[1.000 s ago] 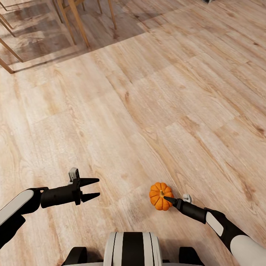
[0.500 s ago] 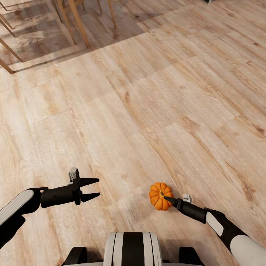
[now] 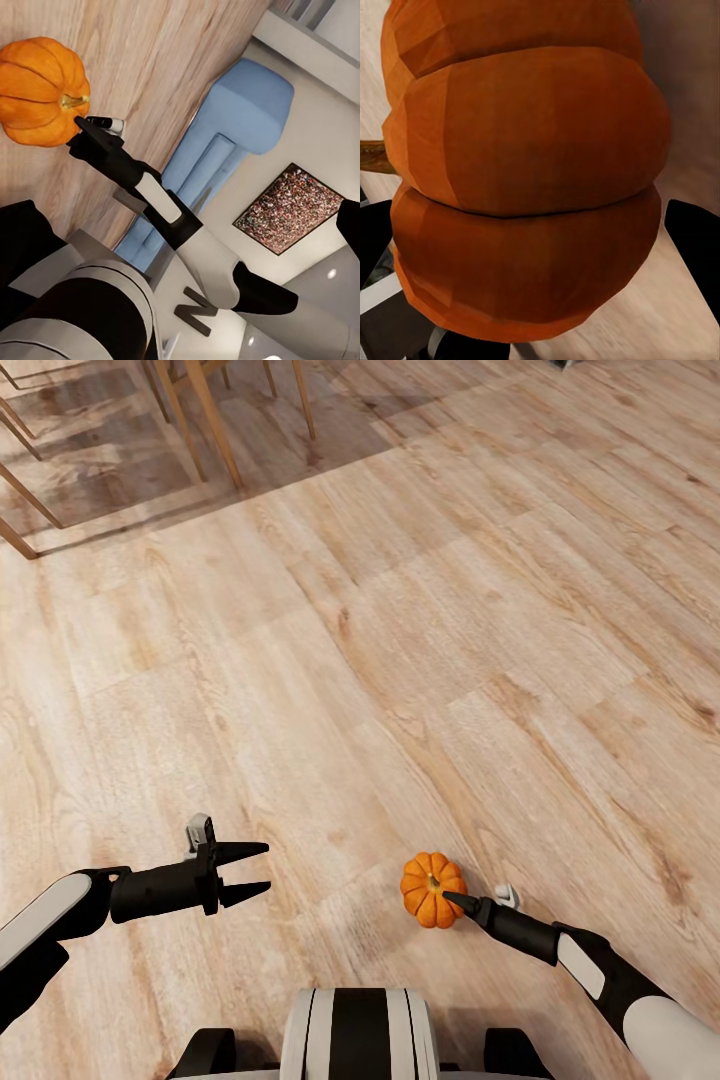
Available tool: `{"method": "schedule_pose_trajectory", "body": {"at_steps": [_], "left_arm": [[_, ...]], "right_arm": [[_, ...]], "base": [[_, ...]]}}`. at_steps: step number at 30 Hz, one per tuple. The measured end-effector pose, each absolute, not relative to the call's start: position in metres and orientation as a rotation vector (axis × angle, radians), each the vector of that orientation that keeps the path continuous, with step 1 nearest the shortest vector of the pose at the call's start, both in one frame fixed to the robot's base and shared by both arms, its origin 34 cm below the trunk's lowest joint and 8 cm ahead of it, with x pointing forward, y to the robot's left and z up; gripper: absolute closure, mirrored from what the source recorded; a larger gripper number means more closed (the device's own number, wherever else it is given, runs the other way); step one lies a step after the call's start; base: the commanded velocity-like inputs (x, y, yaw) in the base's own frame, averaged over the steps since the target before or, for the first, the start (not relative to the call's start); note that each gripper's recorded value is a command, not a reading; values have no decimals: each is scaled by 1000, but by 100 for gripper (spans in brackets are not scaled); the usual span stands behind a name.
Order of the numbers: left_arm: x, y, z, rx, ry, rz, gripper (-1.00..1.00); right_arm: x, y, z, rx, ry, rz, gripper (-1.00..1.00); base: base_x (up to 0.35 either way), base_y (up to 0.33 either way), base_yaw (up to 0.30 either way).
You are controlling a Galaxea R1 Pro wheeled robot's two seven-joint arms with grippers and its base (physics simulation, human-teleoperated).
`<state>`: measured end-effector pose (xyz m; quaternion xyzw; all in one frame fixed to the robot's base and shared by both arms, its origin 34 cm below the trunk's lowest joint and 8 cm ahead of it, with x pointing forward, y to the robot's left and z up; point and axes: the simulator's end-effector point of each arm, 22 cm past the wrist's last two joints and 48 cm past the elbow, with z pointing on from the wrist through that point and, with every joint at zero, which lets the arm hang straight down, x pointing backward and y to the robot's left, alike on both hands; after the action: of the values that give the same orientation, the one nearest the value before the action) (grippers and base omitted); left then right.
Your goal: Place each of the two pumpkins and all three candles from the living room inside a cabinet in the living room (use any cabinet), then make sure every cabinet is closed, and position the cauldron so it is next to a table in the living room.
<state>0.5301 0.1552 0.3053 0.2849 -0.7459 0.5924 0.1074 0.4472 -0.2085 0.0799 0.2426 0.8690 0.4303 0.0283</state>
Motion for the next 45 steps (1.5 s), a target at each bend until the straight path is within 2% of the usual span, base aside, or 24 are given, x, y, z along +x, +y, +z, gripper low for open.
{"method": "schedule_pose_trajectory", "body": {"at_steps": [28, 45], "left_arm": [[532, 153, 309, 834, -2188, 1758, -100], [543, 151, 346, 775, -2227, 1823, -100]], "right_arm": [[451, -210, 81, 762, 2668, 1328, 100], [479, -210, 110, 709, 2605, 1334, 100]], "base": [[0, 0, 0], [0, 0, 0]]}}
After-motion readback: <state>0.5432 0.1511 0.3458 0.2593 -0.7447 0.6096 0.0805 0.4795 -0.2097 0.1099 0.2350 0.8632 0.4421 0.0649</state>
